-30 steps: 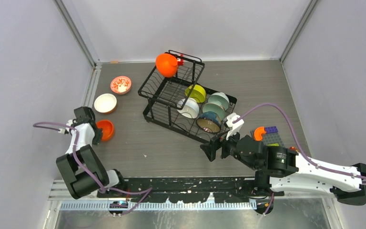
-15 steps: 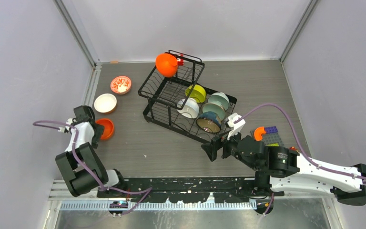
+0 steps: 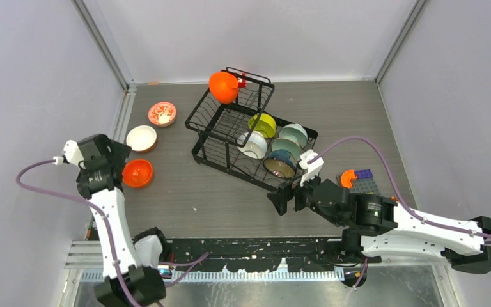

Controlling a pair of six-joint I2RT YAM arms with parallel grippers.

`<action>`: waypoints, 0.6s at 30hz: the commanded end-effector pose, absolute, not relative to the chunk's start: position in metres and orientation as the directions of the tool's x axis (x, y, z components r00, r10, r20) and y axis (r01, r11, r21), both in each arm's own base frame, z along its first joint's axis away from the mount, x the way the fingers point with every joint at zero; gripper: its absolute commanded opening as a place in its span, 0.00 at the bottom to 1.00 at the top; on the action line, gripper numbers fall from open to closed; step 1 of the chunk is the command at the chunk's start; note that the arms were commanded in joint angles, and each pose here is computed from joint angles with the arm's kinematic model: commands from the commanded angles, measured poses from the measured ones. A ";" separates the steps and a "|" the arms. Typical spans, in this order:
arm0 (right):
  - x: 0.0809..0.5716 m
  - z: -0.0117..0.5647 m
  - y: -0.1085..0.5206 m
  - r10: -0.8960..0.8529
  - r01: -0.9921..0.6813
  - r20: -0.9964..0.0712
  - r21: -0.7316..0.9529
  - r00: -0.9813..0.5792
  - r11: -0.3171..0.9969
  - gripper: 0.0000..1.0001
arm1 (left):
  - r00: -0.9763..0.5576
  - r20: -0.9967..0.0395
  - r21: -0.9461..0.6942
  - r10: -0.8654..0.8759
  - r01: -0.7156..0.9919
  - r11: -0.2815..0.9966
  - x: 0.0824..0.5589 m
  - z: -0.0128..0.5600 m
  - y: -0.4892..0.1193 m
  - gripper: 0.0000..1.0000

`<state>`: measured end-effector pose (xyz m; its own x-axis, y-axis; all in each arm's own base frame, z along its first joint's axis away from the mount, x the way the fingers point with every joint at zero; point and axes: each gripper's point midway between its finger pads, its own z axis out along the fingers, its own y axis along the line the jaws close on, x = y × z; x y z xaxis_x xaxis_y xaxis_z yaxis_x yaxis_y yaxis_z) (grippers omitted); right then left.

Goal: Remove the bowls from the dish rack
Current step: Place the bowl at the center of the board, then pick up the bowl from the dish rack.

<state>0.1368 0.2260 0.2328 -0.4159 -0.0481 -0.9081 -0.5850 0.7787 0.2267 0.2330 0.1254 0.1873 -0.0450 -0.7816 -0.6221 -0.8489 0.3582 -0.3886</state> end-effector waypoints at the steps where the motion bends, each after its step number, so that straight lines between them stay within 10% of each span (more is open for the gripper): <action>1: 0.146 0.267 0.236 -0.004 -0.582 -0.931 0.224 -0.364 0.781 1.00 | -0.132 -0.658 -0.492 -0.742 -0.670 0.556 0.242 0.240 0.082 1.00; 9: 0.164 0.305 0.250 0.045 -0.526 -0.942 0.226 -0.334 0.820 1.00 | -0.304 -0.771 -0.544 -0.559 -0.142 0.827 0.271 0.328 -0.035 1.00; 18: 0.210 0.343 0.253 0.226 -0.435 -0.895 0.391 -0.384 0.811 0.99 | -0.267 -0.851 -0.522 -0.452 0.340 0.782 0.306 0.427 -0.132 1.00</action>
<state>0.1900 0.2531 0.3247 -0.3614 0.1018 -0.9268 -0.4719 0.8374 0.2760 0.2891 -0.0993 0.3642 -0.3835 -0.4741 -0.7926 0.0829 0.8371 -0.5408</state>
